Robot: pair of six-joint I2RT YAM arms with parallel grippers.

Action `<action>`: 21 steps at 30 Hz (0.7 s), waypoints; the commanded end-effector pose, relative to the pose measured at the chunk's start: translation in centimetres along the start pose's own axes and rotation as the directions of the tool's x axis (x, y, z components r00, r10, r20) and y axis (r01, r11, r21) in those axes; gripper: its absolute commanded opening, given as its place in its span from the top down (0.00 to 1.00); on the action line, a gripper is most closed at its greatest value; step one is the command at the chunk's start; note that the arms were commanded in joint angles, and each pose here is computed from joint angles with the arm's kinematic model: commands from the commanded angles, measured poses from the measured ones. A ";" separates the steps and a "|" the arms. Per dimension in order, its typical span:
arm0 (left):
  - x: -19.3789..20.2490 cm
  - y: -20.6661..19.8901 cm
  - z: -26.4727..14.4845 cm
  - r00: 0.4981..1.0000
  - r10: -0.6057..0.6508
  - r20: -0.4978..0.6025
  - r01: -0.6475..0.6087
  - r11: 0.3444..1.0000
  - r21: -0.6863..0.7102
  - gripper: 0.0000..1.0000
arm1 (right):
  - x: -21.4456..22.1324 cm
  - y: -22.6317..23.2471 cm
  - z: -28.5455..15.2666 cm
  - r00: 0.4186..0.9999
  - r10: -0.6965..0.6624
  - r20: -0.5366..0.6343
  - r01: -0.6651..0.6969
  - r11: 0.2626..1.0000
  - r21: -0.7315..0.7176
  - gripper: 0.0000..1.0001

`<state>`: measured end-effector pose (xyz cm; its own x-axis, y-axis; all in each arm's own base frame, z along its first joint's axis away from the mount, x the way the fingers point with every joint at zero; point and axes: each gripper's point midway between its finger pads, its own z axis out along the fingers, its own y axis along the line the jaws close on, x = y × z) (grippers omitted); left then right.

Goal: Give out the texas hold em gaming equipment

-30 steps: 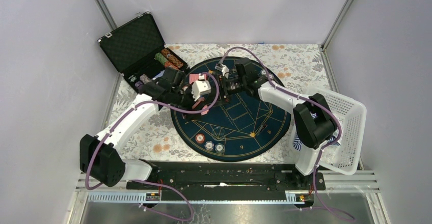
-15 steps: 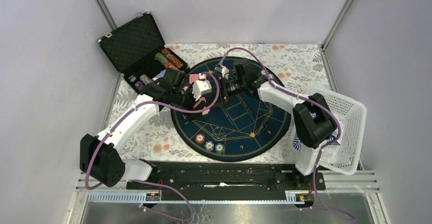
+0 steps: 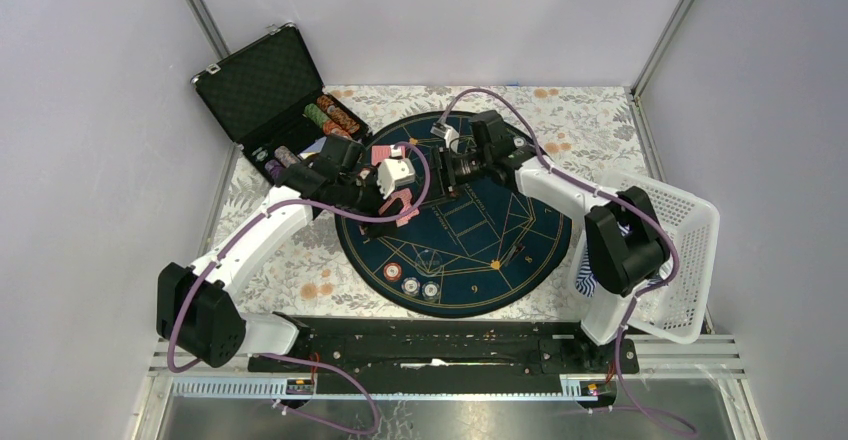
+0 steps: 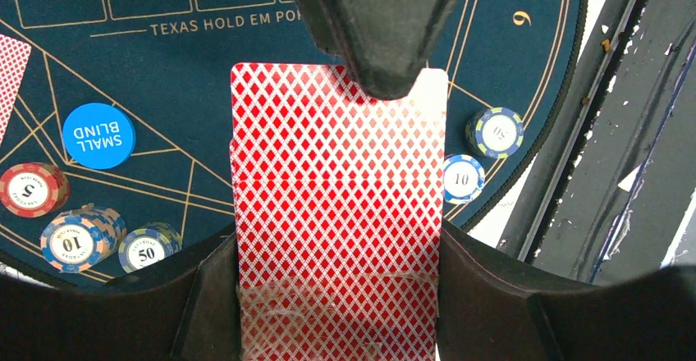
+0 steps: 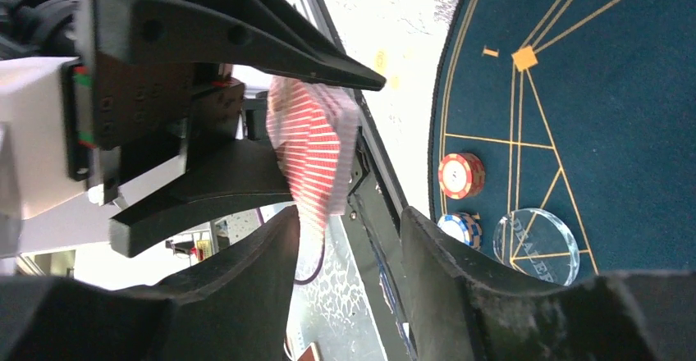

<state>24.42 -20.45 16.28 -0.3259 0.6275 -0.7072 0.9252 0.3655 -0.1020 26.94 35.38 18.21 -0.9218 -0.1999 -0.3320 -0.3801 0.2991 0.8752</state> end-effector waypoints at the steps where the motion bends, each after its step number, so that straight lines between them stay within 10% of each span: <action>1: -2.7 0.3 -0.9 0.994 0.051 0.092 -0.049 0.998 -0.026 1.00 | -1.1 3.7 -1.0 0.995 -0.093 0.048 0.096 0.994 -0.060 0.43; 21: -3.4 0.4 -1.1 0.992 0.048 0.113 -0.045 0.999 -0.030 1.00 | -0.3 1.8 0.5 0.999 -0.050 0.000 0.050 0.999 -0.009 0.73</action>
<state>24.69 -20.66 16.49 -0.3320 0.6140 -0.7161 0.9205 0.3768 -0.1037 26.00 36.68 18.40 -0.9223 -0.2174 -0.3194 -0.3725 0.2811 0.8844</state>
